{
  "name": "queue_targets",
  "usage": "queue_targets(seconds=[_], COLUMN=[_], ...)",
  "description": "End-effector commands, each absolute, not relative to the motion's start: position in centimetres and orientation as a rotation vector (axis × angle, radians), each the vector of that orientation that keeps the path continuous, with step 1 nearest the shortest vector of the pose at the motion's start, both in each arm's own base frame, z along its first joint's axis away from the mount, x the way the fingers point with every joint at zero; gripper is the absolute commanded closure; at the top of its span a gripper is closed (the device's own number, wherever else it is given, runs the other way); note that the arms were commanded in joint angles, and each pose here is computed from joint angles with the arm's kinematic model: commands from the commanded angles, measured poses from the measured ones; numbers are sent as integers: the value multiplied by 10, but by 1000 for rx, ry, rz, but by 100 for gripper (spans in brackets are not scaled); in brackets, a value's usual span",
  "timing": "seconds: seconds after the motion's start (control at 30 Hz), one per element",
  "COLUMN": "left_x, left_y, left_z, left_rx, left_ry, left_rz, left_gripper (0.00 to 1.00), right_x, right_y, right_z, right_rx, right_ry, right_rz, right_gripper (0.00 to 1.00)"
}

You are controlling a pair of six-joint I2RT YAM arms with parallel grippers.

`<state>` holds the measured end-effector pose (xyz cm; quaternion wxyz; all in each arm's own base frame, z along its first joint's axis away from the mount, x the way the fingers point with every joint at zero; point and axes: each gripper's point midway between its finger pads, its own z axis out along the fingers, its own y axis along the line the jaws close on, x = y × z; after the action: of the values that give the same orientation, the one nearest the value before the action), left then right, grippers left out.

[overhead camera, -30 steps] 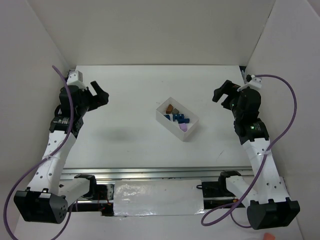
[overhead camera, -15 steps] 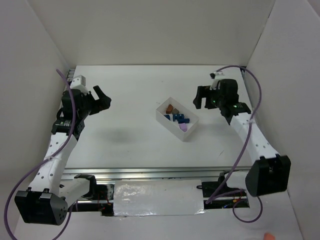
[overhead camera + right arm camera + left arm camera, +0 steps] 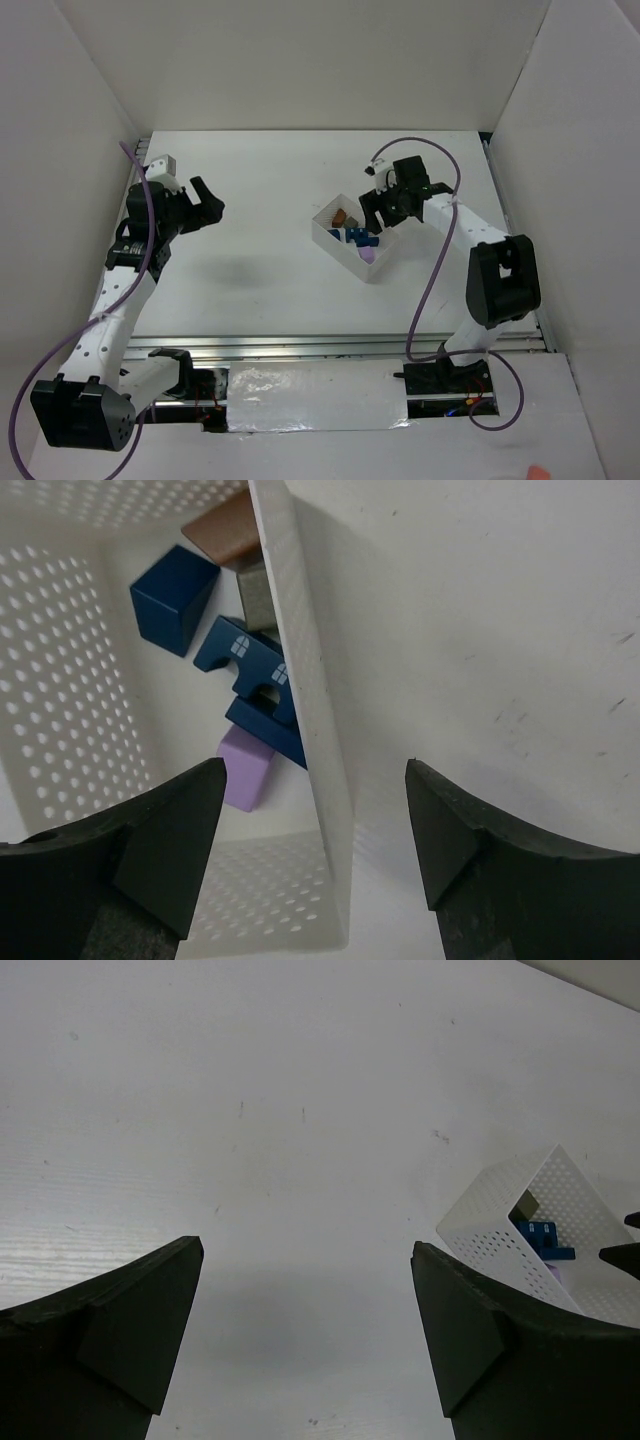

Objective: Build the wood block tower

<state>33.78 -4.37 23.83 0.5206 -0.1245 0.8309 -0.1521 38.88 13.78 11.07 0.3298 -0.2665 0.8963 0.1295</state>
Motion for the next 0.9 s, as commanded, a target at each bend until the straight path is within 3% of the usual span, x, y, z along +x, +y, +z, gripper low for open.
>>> queue_targets(seconds=[0.0,0.1,0.2,0.23,0.3,0.4,0.53,0.87], left_x=[340,341,340,340,341,340,339,335], left_y=[-42,-38,-37,-37,-38,-38,-41,-39], left_z=[248,245,245,245,245,246,247,252], left_rx=[-266,-281,-281,-280,-274,-275,-254,-267], left_ry=[1951,1955,1955,1953,1954,1950,1941,1917], left_rz=[-350,-333,-322,-322,-324,-326,-342,-337], left_gripper=[1,1,1,1,1,1,1,1], right_x=[387,387,388,390,394,402,412,436], right_y=[138,129,125,123,122,111,104,63], right_z=[101,87,81,83,92,111,149,232], right_rx=[-745,-705,-693,-680,-660,-627,-613,-580], right_ry=[2395,2454,2470,2465,2430,2374,2326,2088], right_rz=[275,192,162,140,111,-12,-103,-595], right_gripper=[21,26,44,56,68,74,100,100])
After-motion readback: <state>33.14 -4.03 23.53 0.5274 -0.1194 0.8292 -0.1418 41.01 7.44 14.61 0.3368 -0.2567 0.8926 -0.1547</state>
